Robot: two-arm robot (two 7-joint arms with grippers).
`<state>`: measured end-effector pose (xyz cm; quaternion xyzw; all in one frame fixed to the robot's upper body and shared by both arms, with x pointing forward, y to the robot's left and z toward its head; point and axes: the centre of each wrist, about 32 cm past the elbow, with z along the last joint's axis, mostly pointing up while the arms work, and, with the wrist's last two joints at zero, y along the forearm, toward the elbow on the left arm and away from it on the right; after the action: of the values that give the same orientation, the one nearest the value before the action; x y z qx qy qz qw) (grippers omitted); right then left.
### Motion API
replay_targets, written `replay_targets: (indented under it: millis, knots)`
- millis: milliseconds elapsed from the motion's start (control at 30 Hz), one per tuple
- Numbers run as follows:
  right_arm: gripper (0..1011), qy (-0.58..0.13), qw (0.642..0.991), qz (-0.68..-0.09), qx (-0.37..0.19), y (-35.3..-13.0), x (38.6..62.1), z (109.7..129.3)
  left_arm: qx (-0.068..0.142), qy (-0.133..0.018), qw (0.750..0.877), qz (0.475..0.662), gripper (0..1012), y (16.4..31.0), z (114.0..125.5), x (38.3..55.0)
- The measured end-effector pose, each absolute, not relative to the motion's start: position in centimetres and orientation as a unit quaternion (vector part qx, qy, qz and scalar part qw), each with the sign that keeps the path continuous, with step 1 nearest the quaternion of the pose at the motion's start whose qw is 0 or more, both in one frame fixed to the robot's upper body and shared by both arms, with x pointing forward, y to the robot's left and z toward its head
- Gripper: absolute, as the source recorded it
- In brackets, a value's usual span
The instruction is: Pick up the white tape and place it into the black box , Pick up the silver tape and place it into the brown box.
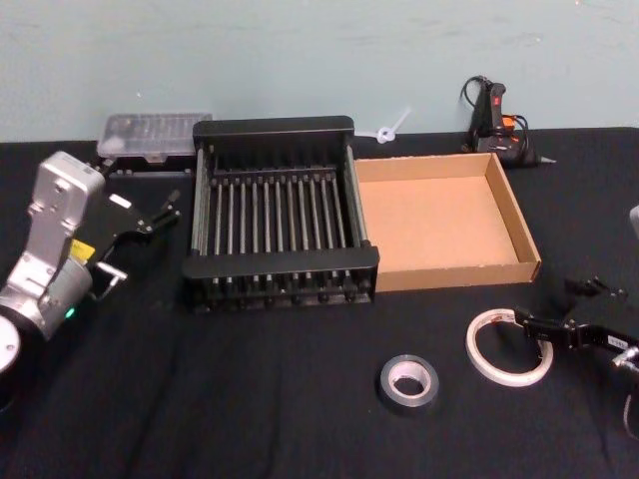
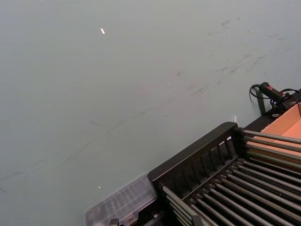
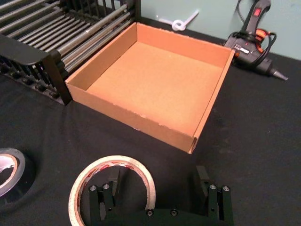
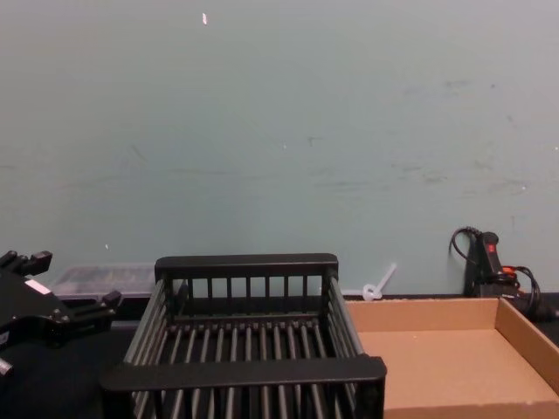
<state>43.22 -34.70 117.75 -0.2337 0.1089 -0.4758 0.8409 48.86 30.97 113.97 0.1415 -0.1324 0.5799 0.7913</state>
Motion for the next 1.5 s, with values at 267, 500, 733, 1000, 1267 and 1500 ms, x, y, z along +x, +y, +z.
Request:
replay_targets:
  millis: [267, 500, 733, 1000, 1267, 1500]
  knots:
    - [1002, 0.126, 0.838, -0.471, -0.245, -34.5, 43.5, 117.2, 0.141, -0.132, 0.791, 0.58, 1001, 31.0, 114.0, 48.9]
    - [1002, 0.133, 0.837, -0.466, -0.254, -34.4, 43.6, 116.8, 0.142, -0.132, 0.791, 0.58, 1001, 31.0, 114.0, 48.9]
    - [1002, 0.139, 0.837, -0.462, -0.26, -34.3, 43.7, 116.5, 0.142, -0.132, 0.791, 0.58, 1002, 31.0, 114.0, 48.9]
    - [1002, 0.144, 0.835, -0.462, -0.262, -34.3, 43.8, 116.3, 0.142, -0.132, 0.791, 0.58, 1001, 31.0, 114.0, 48.9]
    - [1002, 0.146, 0.835, -0.461, -0.264, -34.3, 43.9, 116.2, 0.141, -0.132, 0.791, 0.58, 1002, 31.0, 114.0, 48.9]
    - [1002, 0.146, 0.835, -0.459, -0.266, -34.3, 43.8, 116.2, 0.142, -0.132, 0.791, 0.58, 1001, 31.0, 114.0, 48.9]
